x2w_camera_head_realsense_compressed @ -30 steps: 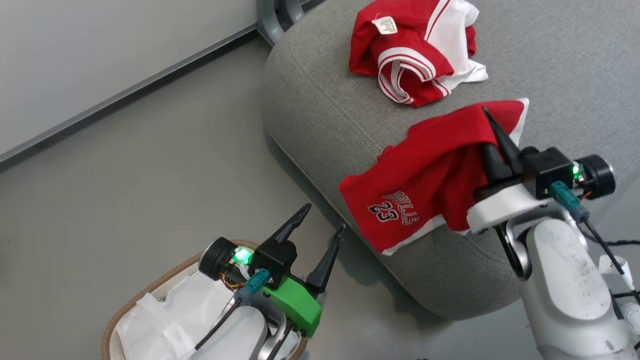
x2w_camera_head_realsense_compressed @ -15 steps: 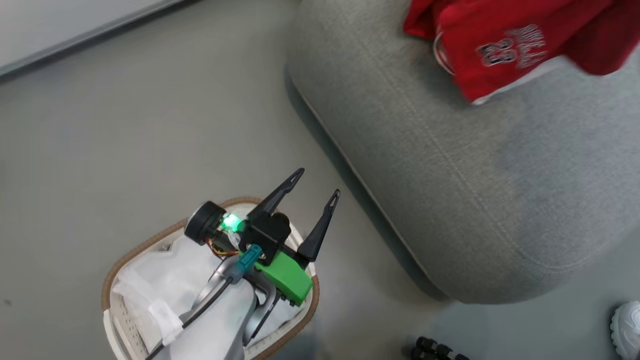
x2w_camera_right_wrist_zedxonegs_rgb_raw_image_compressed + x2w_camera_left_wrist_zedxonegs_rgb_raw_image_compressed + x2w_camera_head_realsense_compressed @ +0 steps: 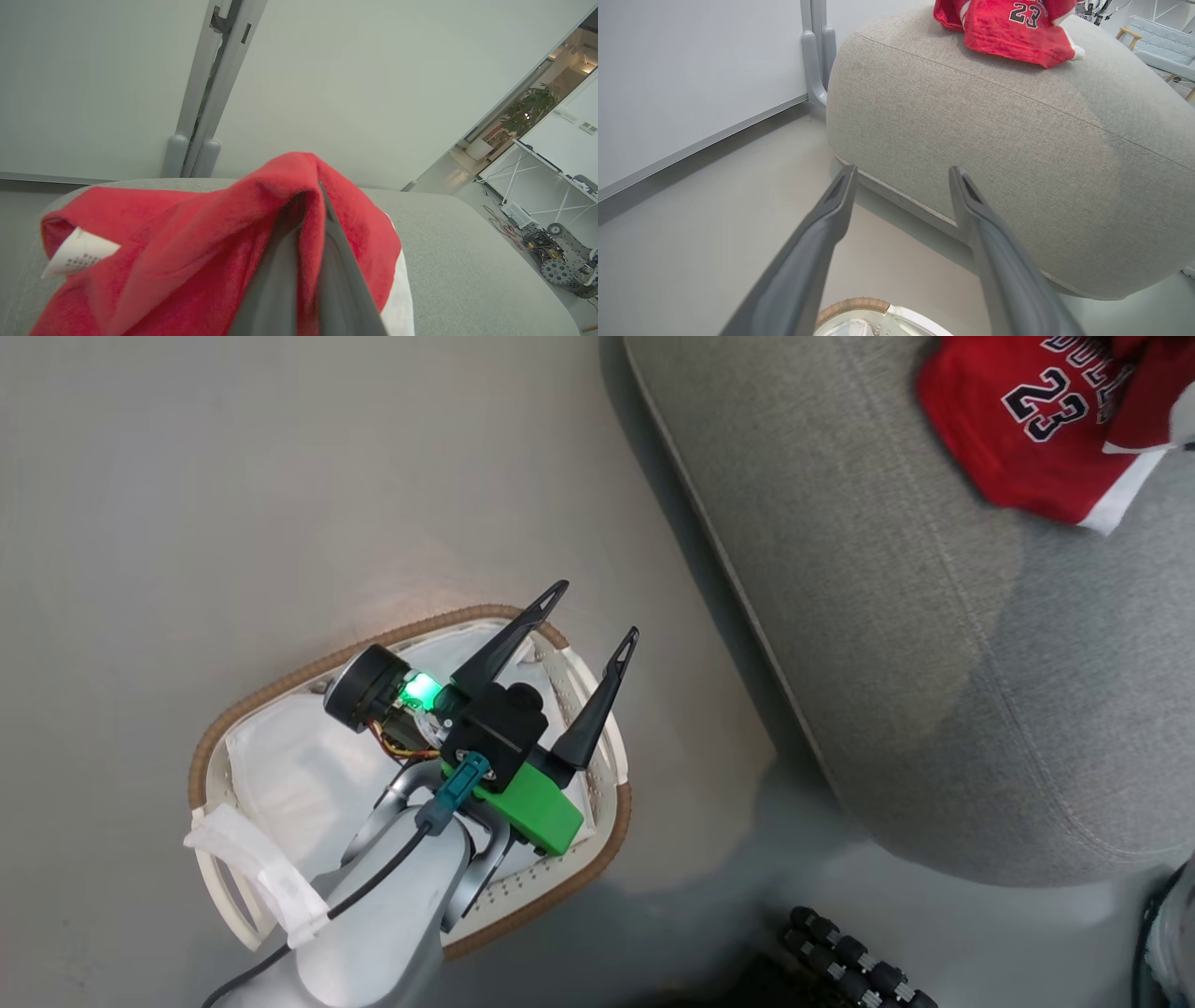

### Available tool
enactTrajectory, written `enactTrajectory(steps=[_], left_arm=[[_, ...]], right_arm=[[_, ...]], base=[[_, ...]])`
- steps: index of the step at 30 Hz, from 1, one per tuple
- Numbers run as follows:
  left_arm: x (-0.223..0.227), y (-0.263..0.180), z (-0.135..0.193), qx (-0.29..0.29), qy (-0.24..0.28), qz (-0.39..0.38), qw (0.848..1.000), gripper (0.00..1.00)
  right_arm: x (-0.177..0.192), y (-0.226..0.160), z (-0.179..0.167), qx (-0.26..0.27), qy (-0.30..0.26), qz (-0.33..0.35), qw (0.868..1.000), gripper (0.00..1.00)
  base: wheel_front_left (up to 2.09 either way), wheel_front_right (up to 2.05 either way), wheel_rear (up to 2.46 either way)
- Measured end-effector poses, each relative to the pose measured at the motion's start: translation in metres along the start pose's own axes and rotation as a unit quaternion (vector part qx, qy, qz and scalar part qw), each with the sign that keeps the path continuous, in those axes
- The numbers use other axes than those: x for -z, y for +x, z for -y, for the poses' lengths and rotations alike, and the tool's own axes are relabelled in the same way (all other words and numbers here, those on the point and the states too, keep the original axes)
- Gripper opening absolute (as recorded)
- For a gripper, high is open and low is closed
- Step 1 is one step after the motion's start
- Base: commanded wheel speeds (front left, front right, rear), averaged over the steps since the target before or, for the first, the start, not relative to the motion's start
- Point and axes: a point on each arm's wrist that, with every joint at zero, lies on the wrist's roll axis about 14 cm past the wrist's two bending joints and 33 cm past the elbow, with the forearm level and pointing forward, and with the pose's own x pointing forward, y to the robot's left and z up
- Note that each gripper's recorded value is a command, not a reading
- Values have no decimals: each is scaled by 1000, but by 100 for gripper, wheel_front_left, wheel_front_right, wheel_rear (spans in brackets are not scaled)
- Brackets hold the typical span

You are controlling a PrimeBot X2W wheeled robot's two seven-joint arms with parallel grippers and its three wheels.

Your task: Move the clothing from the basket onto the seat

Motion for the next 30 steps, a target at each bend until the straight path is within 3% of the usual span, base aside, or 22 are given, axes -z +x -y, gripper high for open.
enactTrajectory(steps=[6,10,11,13,14,15,16,17,24,30], left_arm=[[19,-3,-10,-8,-16,-13,1000,100],[22,-3,-10,-5,-17,-15,1000,100],[21,-2,-9,-4,-16,-14,1000,100],[18,-1,-7,-2,-14,-12,1000,100],[15,-1,-6,-1,-13,-9,1000,100],[13,-1,-6,0,-12,-8,1000,100],[11,-1,-5,0,-11,-6,1000,100],[8,-1,-4,0,-10,-3,1000,100],[-16,-1,2,-9,1,20,1000,100],[-40,-12,-2,-50,-2,35,998,100]], right_arm=[[46,-2,-45,-34,12,-52,998,0],[54,-7,-49,-39,6,-61,997,0],[53,-8,-48,-39,3,-60,997,5],[48,-11,-44,-37,-1,-54,998,36],[46,-12,-42,-36,-2,-51,998,47],[44,-15,-41,-37,-4,-50,998,78],[44,-17,-40,-37,-5,-50,998,96],[43,-20,-40,-39,-7,-50,998,100],[27,-38,-30,-46,-18,-35,998,100],[-3,-49,-16,-50,-27,-3,998,100]], base=[[0,0,0],[0,0,0],[0,0,0],[0,0,0],[0,0,0],[0,0,0],[0,0,0],[0,0,0],[0,0,0],[0,0,0]])
